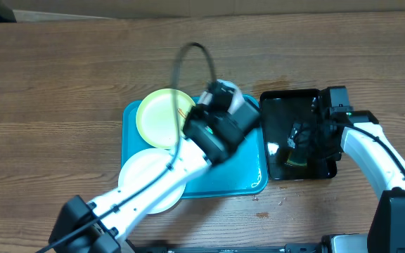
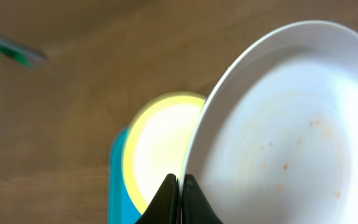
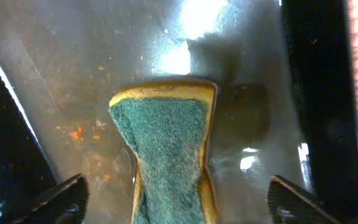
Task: Clean dirty plates on tray and stack at the side
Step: 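Carry the white plate left and set it on the table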
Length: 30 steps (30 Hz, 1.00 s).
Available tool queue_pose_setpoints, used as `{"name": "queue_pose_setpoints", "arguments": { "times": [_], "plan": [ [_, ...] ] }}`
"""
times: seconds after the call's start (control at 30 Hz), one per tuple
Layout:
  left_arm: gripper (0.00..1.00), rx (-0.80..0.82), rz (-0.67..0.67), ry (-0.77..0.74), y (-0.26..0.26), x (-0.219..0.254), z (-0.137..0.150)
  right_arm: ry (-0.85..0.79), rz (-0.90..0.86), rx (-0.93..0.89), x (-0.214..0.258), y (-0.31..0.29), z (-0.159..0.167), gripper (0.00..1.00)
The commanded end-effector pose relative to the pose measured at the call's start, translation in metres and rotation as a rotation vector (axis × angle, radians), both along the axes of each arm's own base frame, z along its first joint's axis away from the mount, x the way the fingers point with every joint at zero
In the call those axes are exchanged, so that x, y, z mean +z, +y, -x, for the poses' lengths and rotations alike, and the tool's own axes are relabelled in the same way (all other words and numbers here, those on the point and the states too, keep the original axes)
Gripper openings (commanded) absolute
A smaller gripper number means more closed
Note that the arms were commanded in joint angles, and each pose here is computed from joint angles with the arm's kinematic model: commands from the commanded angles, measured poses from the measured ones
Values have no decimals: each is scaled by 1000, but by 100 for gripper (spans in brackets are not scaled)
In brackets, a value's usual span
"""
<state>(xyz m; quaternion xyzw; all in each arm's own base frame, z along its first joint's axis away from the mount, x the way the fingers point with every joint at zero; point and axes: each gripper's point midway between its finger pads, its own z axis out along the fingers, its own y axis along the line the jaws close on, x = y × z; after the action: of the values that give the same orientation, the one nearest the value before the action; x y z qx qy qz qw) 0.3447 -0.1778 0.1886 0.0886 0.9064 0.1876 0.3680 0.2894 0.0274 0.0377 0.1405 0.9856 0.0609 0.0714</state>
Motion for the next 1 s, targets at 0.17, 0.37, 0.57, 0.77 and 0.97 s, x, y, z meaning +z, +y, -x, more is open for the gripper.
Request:
{"name": "queue_pose_setpoints", "arguments": {
  "times": [0.17,0.37,0.57,0.77,0.97],
  "plan": [
    [4,57,512,245,50,16,-36,15,-24,-6,-10,2,8,81],
    [4,349,710,255,173,8,-46,12,-25,-6,-10,2,7,88],
    [4,755,720,157,319,-6,-12,11,-25,-6,-10,2,7,89],
    [4,985,750,156,381,-62,30,5,-25,-5,-10,2,5,89],
    [4,1053,721,173,393,-116,46,-6,-25,-6,-10,2,3,89]
  ]
}}
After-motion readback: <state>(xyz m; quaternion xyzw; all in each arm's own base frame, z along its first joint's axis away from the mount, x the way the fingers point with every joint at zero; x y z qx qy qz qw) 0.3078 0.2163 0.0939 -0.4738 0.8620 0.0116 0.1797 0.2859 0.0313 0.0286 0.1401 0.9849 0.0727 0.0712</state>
